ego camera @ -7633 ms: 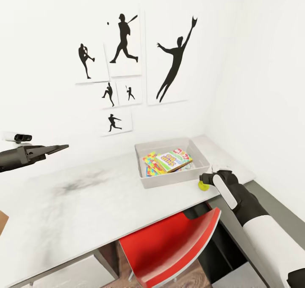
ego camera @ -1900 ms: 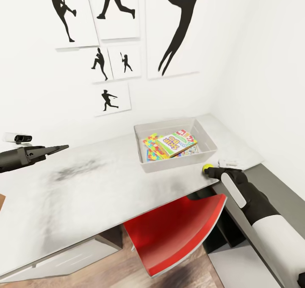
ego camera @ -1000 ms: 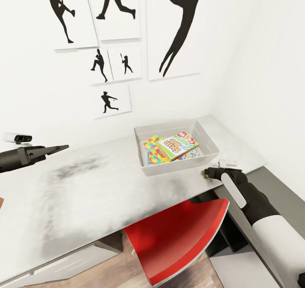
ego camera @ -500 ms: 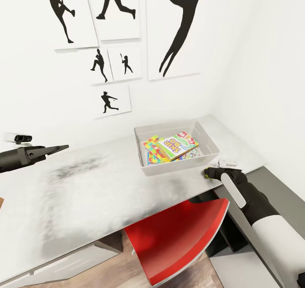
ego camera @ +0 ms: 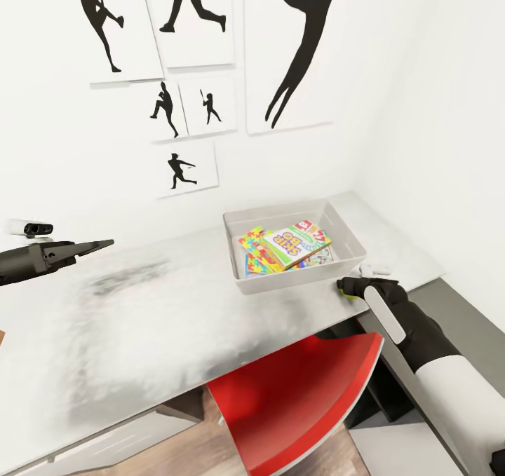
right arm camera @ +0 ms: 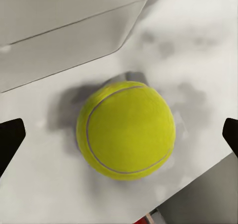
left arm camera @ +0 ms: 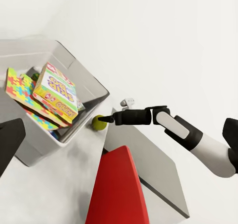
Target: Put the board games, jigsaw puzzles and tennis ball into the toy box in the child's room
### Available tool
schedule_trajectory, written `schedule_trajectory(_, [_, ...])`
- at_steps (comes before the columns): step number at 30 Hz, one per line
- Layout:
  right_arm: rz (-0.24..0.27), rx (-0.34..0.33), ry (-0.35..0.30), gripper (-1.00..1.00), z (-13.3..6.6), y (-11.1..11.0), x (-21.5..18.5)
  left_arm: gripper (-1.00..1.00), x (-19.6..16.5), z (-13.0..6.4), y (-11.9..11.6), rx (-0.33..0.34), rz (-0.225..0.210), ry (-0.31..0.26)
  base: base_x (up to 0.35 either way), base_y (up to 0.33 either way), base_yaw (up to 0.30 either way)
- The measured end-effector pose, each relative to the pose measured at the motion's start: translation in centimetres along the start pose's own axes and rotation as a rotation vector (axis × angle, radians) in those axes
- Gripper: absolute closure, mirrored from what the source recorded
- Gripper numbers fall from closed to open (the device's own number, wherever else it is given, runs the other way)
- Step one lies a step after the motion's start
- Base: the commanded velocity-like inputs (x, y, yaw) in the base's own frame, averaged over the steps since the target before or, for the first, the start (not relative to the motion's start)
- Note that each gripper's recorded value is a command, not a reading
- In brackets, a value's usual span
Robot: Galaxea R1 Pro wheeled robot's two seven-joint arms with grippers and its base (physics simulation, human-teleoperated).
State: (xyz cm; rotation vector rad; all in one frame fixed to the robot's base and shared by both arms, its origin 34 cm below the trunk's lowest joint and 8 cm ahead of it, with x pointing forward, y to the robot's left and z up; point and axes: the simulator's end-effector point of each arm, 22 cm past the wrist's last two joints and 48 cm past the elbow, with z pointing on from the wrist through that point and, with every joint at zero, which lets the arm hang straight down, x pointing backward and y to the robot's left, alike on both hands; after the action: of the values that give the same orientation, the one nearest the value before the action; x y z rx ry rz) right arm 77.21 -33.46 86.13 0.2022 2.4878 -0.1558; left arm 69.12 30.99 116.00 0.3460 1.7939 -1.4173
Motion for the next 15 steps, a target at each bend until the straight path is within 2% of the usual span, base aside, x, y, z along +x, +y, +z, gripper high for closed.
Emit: schedule_trajectory(15, [-0.003,0.002,0.011,-1.00,0.48,-0.01,0.57,-1.00,0.33,0.09,0.51,-0.003,-0.009,0.003,0.002,0.001,0.000])
